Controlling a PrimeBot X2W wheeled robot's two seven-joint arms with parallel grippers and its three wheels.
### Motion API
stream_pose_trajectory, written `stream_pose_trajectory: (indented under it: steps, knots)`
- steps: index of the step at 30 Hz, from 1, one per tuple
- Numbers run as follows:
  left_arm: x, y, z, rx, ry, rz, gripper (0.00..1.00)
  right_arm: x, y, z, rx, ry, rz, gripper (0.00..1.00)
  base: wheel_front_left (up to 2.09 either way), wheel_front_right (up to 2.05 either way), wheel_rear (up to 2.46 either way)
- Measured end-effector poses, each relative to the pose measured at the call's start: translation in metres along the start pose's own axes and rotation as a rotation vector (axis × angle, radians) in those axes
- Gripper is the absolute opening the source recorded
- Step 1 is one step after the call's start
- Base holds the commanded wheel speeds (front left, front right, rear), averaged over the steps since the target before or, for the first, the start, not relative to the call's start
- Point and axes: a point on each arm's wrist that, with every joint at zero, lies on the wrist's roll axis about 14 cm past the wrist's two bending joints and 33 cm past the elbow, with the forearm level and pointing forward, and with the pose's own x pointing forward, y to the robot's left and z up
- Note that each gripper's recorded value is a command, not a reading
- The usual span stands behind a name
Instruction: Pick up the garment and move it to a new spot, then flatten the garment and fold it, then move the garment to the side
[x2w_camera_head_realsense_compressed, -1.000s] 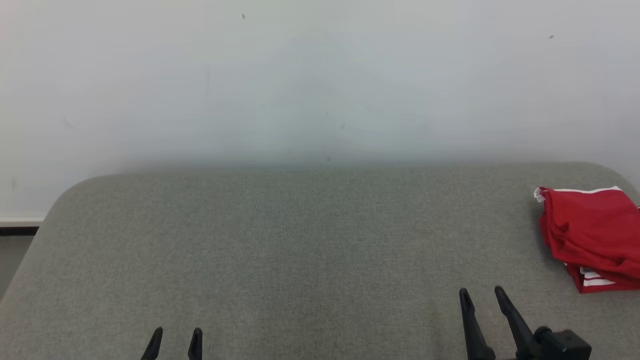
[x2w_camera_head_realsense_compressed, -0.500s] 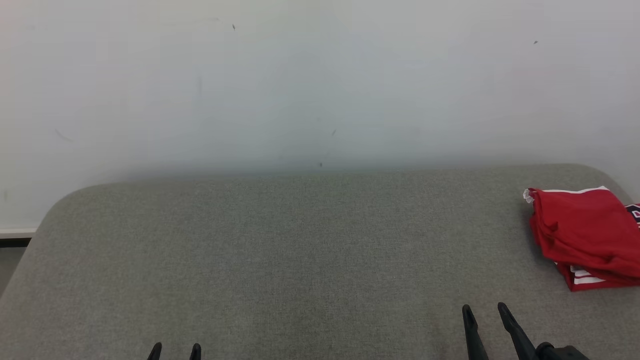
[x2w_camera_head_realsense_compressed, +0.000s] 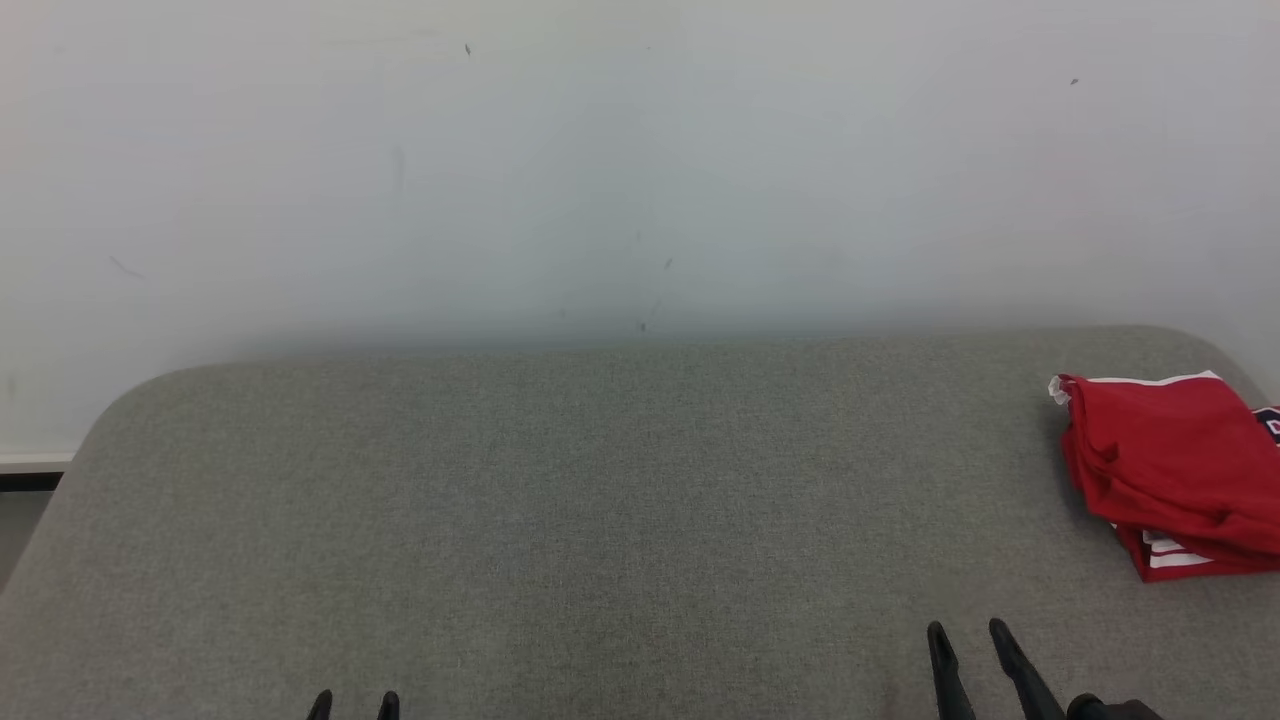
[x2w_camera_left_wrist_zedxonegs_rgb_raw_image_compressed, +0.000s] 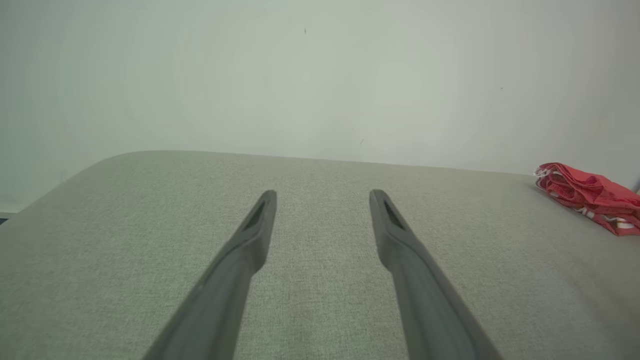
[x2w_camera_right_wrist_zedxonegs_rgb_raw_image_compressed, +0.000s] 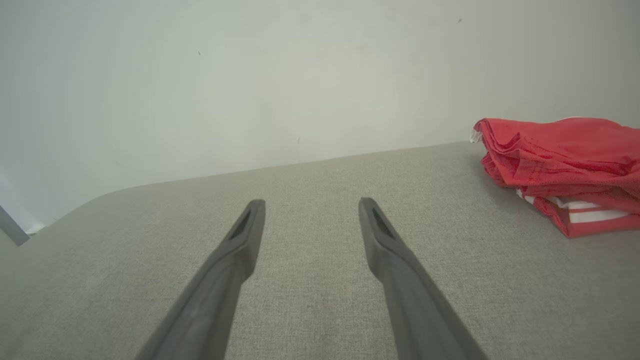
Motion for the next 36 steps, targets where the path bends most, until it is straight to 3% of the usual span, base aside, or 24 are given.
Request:
stream_pose_trajectory:
  steps: [5, 36]
  knots:
    - [-0.003, 0.001, -0.013, -0.016, 0.044, 0.006, 0.00, -0.010, -0.002, -0.021, 0.022, 0.068, -0.018, 0.00, 0.00, 0.00, 0.00]
    - [0.016, 0.010, -0.037, -0.559, 0.126, 0.118, 0.00, 0.000, -0.059, -0.016, 0.528, 0.044, -0.240, 0.00, 0.00, 0.00, 0.00]
